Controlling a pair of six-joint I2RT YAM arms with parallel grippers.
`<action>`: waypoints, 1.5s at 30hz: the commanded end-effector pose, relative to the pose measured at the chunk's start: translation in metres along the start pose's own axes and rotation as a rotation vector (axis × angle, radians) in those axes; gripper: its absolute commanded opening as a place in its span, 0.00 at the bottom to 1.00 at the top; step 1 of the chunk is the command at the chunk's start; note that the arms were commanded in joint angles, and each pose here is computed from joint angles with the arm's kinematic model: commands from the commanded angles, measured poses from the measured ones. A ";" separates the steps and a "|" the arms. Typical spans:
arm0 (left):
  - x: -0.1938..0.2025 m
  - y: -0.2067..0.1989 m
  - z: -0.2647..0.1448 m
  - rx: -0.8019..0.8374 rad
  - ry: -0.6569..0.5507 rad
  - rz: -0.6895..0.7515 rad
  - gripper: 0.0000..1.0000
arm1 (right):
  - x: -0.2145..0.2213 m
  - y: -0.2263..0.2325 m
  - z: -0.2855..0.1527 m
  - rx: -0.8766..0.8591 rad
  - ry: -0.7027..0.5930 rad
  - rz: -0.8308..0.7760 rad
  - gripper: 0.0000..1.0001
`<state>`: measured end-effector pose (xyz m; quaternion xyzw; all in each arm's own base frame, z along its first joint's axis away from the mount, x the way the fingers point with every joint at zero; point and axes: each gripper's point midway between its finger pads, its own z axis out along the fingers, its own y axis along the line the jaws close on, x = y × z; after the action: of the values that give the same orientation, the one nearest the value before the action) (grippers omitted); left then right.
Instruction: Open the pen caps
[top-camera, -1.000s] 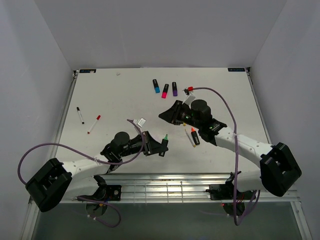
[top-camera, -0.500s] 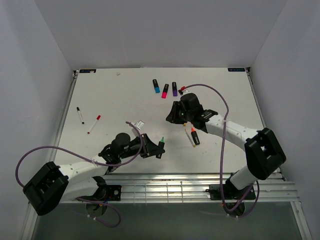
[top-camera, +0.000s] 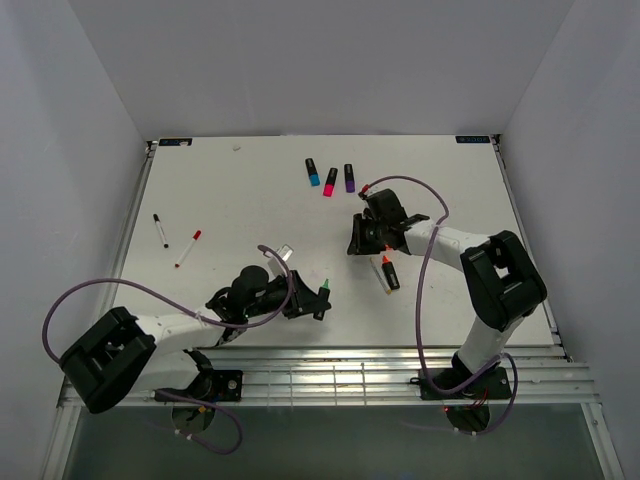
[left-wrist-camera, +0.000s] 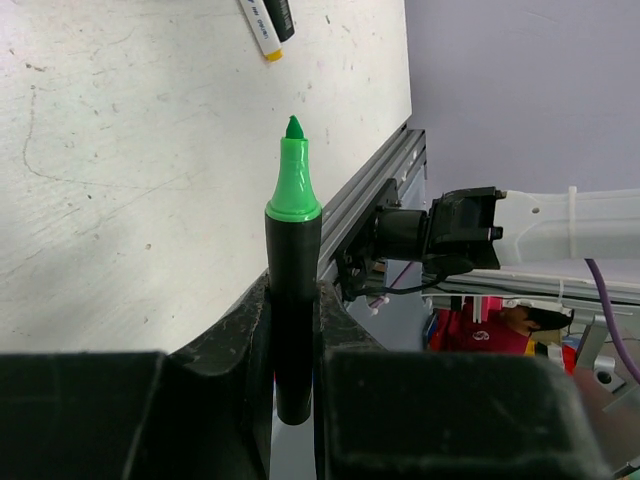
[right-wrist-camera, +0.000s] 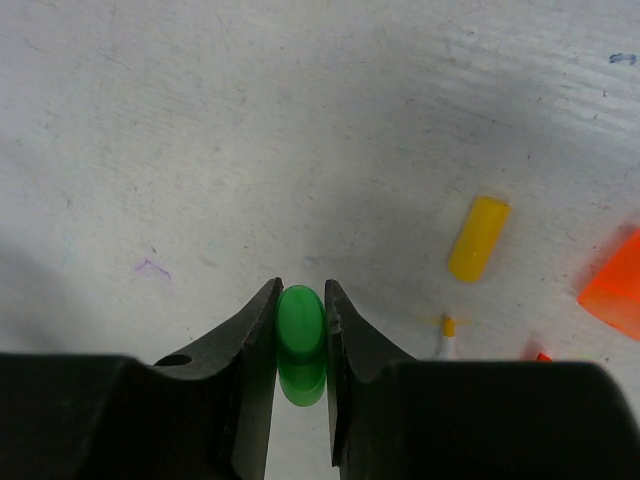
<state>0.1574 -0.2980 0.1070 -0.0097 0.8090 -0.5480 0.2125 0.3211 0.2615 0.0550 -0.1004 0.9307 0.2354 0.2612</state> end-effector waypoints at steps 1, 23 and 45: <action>-0.005 -0.012 0.005 0.043 -0.008 0.016 0.00 | -0.014 0.003 0.010 -0.060 -0.010 -0.038 0.09; 0.001 -0.006 0.032 0.040 0.033 -0.011 0.00 | -0.019 -0.039 0.023 -0.010 0.001 -0.046 0.49; 0.013 -0.002 0.025 0.055 0.039 -0.024 0.00 | -0.003 -0.008 -0.077 -0.057 -0.072 -0.081 0.36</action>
<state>0.1584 -0.3250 0.0891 -0.0076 0.8084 -0.5586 0.1855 0.3237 0.2277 0.1461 -0.1412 0.8816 0.2721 0.3590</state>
